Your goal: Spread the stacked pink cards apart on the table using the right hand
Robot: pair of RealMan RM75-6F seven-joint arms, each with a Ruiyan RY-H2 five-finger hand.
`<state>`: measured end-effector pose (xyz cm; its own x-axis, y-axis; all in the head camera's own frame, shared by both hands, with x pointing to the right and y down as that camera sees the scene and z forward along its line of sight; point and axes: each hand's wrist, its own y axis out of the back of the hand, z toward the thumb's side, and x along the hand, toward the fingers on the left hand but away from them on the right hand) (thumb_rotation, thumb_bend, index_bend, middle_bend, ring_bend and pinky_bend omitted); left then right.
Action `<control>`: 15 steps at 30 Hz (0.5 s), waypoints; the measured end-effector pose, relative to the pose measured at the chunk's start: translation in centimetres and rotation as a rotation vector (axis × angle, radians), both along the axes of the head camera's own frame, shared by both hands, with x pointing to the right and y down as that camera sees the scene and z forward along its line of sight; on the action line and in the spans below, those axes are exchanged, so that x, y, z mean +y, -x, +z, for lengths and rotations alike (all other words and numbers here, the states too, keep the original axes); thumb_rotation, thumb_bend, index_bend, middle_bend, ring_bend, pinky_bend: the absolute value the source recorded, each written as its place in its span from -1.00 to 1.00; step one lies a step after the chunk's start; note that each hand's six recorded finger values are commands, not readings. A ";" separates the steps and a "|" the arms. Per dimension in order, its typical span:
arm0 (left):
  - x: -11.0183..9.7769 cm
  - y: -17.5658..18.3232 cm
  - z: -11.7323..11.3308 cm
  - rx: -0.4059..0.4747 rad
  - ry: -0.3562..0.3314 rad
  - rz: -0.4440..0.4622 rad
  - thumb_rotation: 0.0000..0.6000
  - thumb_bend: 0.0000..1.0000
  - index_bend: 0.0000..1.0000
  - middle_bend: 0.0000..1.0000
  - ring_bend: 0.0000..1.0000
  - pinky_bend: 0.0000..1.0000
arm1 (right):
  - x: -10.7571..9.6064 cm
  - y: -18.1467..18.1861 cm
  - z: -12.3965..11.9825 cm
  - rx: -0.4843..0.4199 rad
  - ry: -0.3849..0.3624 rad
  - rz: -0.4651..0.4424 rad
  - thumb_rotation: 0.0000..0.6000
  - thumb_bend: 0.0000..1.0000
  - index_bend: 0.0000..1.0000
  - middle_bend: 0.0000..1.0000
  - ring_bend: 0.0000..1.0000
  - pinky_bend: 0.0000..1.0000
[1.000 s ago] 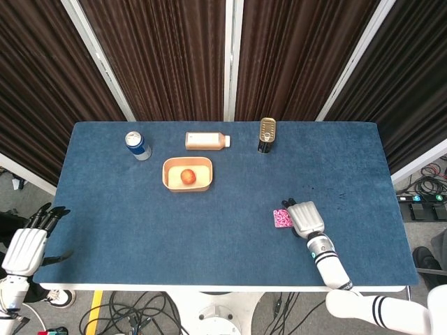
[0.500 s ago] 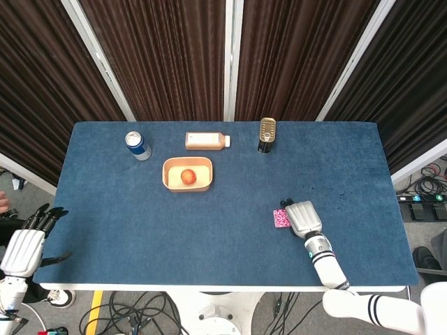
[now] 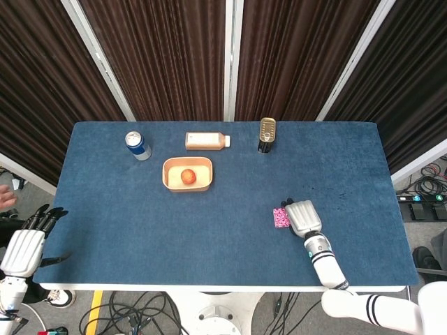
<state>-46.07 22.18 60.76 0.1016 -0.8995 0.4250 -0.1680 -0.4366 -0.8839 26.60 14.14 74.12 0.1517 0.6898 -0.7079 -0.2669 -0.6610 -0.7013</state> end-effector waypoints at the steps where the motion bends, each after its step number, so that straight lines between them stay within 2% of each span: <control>1: 0.0 0.0 0.0 0.000 0.000 0.000 1.00 -0.99 -0.65 -0.70 -0.95 -0.63 | 0.0 0.0 0.0 0.001 0.001 0.000 1.00 -0.59 -0.37 -0.43 0.54 0.66; 15: -0.1 0.1 0.0 0.001 0.000 -0.003 1.00 -0.99 -0.65 -0.70 -0.95 -0.63 | 0.1 0.3 0.1 -0.001 -0.015 -0.005 1.00 -0.54 -0.22 -0.29 0.54 0.66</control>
